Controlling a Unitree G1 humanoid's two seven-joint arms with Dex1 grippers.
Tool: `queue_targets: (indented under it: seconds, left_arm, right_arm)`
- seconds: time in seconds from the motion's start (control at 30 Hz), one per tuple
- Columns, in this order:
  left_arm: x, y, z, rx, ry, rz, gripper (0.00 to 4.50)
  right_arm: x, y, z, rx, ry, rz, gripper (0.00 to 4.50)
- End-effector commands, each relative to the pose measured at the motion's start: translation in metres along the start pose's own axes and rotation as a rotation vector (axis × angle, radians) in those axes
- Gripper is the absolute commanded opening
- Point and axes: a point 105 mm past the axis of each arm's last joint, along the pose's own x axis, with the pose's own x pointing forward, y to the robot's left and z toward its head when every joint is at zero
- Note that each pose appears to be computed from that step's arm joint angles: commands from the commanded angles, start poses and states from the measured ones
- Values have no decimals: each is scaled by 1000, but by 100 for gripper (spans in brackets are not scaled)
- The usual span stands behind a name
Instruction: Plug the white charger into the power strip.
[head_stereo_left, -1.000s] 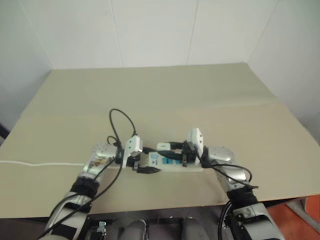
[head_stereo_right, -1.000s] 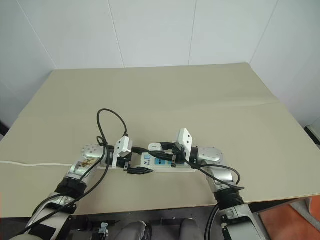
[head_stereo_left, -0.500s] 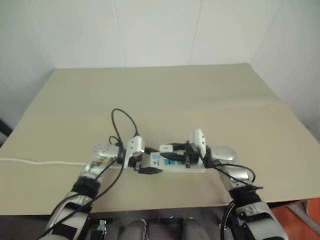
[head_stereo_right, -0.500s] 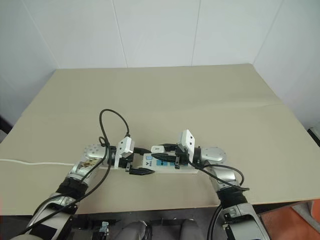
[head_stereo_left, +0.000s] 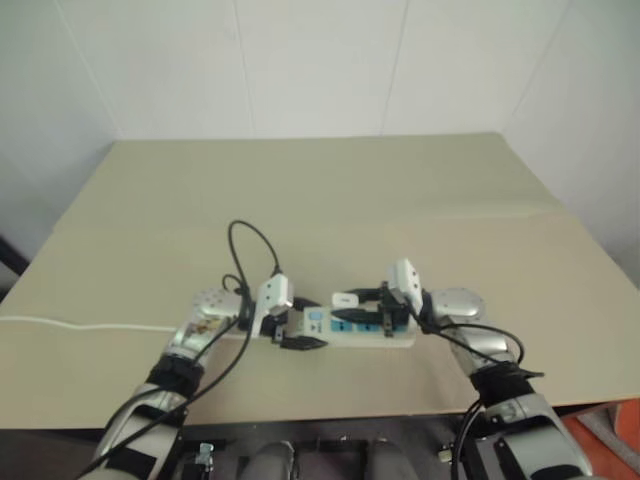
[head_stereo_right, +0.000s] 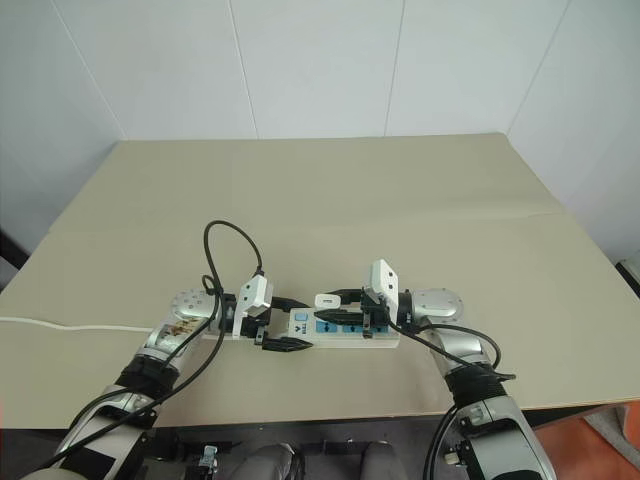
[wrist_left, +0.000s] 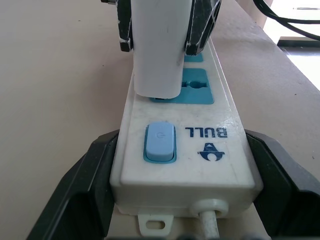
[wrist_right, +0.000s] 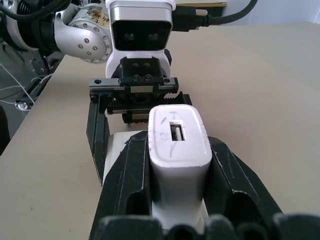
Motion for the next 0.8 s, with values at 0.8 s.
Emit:
queue_targets:
  seconds: [0.8]
  left_arm:
    - [-18,-6,-26,-76,85,11,329]
  right_arm:
    - [-17,4,-63,192,274,-7,187]
